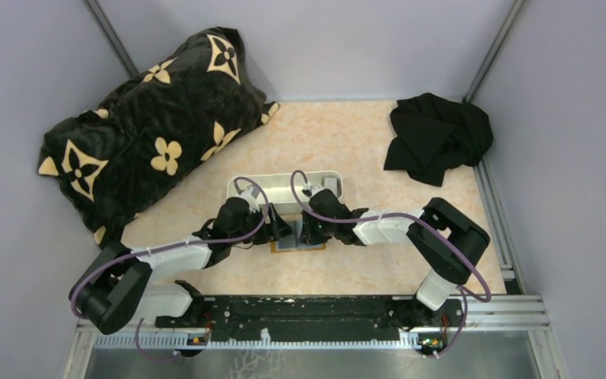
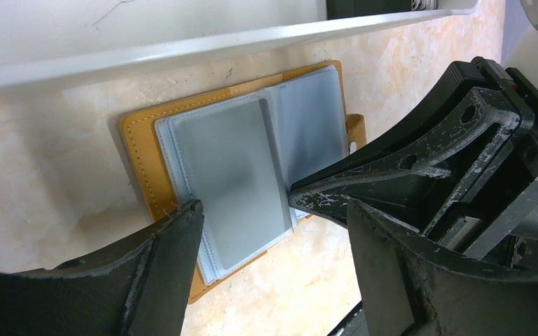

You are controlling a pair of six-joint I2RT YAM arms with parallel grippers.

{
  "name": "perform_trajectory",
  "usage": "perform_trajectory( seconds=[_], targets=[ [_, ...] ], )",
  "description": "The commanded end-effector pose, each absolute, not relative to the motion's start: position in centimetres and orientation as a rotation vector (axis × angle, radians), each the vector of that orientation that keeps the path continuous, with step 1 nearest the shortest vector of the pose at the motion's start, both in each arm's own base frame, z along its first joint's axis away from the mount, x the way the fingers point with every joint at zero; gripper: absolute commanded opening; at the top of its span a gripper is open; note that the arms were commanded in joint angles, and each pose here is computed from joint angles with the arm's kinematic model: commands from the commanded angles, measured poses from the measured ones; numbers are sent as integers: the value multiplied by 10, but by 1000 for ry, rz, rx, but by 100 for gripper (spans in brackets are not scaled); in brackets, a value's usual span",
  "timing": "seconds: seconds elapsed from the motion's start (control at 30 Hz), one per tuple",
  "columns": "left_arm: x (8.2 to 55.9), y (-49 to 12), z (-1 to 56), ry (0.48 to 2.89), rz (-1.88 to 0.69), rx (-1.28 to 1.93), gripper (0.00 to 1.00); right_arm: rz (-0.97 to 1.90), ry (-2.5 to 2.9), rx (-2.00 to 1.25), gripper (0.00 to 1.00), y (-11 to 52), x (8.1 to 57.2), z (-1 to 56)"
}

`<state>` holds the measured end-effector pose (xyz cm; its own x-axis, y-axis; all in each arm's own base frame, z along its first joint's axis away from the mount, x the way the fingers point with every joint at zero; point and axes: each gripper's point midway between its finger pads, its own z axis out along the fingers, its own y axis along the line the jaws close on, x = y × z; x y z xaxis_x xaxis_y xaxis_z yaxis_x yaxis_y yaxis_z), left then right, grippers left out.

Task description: Take the credit cards out of the card holder

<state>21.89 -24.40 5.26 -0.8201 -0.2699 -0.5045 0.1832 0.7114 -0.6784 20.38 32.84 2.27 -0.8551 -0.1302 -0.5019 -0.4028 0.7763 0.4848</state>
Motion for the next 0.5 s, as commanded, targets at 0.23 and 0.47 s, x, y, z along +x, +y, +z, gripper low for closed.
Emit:
perform_trajectory(
  seconds=[0.23,0.47],
  targets=[
    [215,-263,65,2287,-1176,-54,81,819,2550,-410,3,322,198,15],
    [213,-265,63,2291,-1199,-54,80,824,2548,-408,3,322,198,15]
  ],
)
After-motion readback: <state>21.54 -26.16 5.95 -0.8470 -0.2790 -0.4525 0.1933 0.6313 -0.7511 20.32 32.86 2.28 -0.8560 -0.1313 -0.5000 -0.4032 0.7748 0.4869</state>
